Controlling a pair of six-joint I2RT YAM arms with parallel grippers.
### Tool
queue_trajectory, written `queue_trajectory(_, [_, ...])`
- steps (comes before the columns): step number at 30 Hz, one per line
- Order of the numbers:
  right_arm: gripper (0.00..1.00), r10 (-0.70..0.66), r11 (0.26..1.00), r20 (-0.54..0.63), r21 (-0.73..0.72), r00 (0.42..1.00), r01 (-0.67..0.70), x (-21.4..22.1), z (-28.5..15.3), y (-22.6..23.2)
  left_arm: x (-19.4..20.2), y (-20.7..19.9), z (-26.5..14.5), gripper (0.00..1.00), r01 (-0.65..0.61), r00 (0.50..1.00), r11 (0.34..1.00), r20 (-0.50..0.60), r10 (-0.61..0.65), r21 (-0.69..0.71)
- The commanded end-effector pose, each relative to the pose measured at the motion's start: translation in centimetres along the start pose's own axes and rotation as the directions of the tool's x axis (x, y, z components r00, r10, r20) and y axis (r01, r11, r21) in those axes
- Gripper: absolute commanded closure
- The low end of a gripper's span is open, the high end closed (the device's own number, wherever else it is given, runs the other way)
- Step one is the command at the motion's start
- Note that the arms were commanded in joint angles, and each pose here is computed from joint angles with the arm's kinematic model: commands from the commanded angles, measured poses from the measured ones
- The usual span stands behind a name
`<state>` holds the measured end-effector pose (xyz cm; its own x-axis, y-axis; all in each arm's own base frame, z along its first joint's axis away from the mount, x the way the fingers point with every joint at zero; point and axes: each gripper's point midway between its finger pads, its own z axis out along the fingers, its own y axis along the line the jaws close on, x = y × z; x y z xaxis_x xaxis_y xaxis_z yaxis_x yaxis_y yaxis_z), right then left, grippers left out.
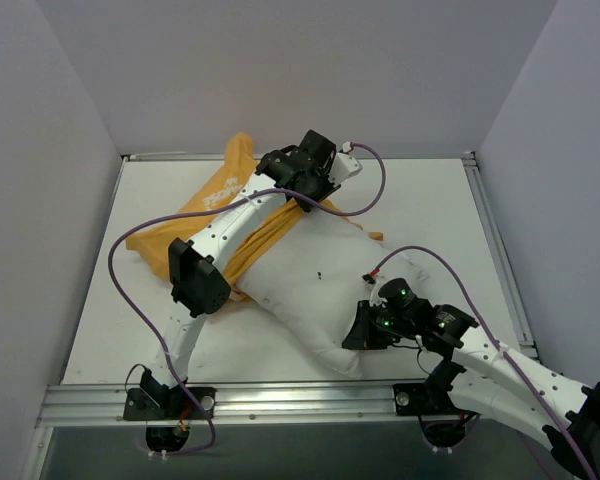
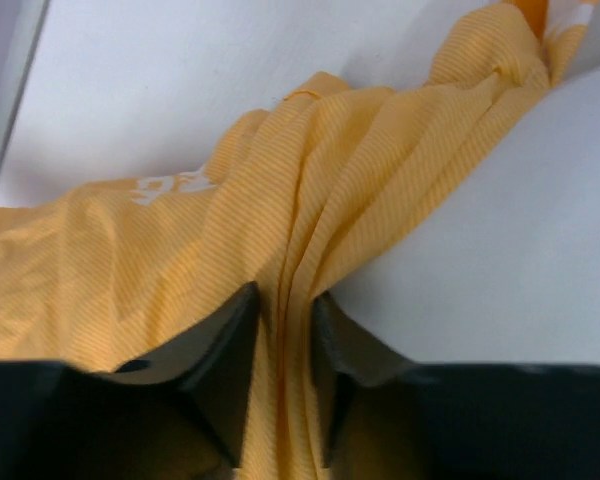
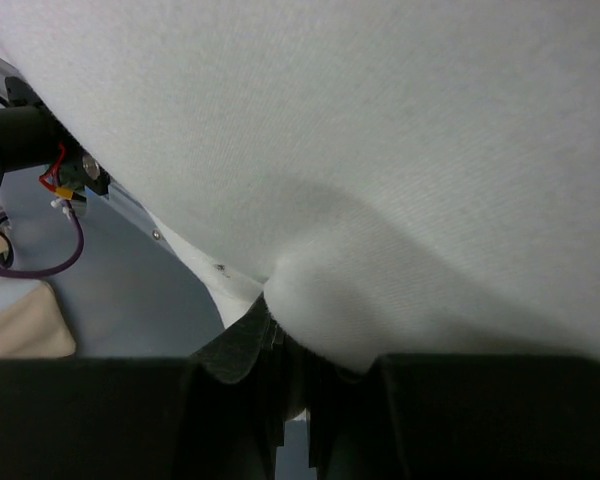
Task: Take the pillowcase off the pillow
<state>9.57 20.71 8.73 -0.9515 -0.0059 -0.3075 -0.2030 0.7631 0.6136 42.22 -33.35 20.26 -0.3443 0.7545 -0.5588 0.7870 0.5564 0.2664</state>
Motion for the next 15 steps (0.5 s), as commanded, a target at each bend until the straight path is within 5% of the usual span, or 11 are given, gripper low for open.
queue_trajectory(1, [1.0,0.01,1.0,-0.082,0.019,0.997,-0.008,2.1,-0.3,-0.7,-0.5,3.7,1.5,0.69,0.011,1.0,0.986,0.013,-0.009,-0.169])
queue_trajectory(2, [1.0,0.003,1.0,-0.08,0.016,0.997,-0.002,2.0,-0.4,-0.5,-0.3,4.0,1.6,0.97,0.02,1.0,0.982,0.007,-0.019,-0.188])
queue_trajectory(4, [0.96,-0.03,0.999,-0.05,0.018,0.998,0.031,0.8,-1.2,0.3,-0.1,4.4,1.1,0.98,0.06,0.998,0.98,0.011,-0.059,-0.191])
queue_trajectory(5, [0.83,-0.07,0.996,-0.006,0.055,0.998,0.07,-0.5,-1.7,0.3,-0.3,4.3,0.8,0.98,0.075,0.997,0.982,0.028,-0.071,-0.174])
queue_trajectory(6, [0.5,-0.107,0.993,0.061,0.048,0.992,0.104,-2.8,-3.7,2.4,-0.5,4.2,0.4,0.98,0.089,0.996,0.981,0.043,-0.083,-0.174])
queue_trajectory(7, [0.37,-0.131,0.99,0.116,0.067,0.985,0.124,-4.5,-4.8,3.3,-0.8,4.2,-0.4,0.98,0.108,0.993,0.978,0.071,-0.097,-0.177])
queue_trajectory(8, [0.01,-0.163,0.98,0.198,0.142,0.966,0.136,-6.7,-6.3,3.2,-1.1,4.0,-1.0,0.98,0.116,0.991,0.979,0.092,-0.102,-0.169])
queue_trajectory(12, [0.0,-0.271,0.959,0.473,0.203,0.839,0.196,-14.6,-12.5,7.9,-1.8,3.6,-2.9,0.98,0.141,0.982,0.978,0.15,-0.117,-0.156])
queue_trajectory(15, [0.0,-0.385,0.921,0.53,0.276,0.755,0.276,-18.9,-13.6,10.0,-2.3,3.6,-4.1,0.98,0.163,0.974,0.975,0.183,-0.135,-0.15])
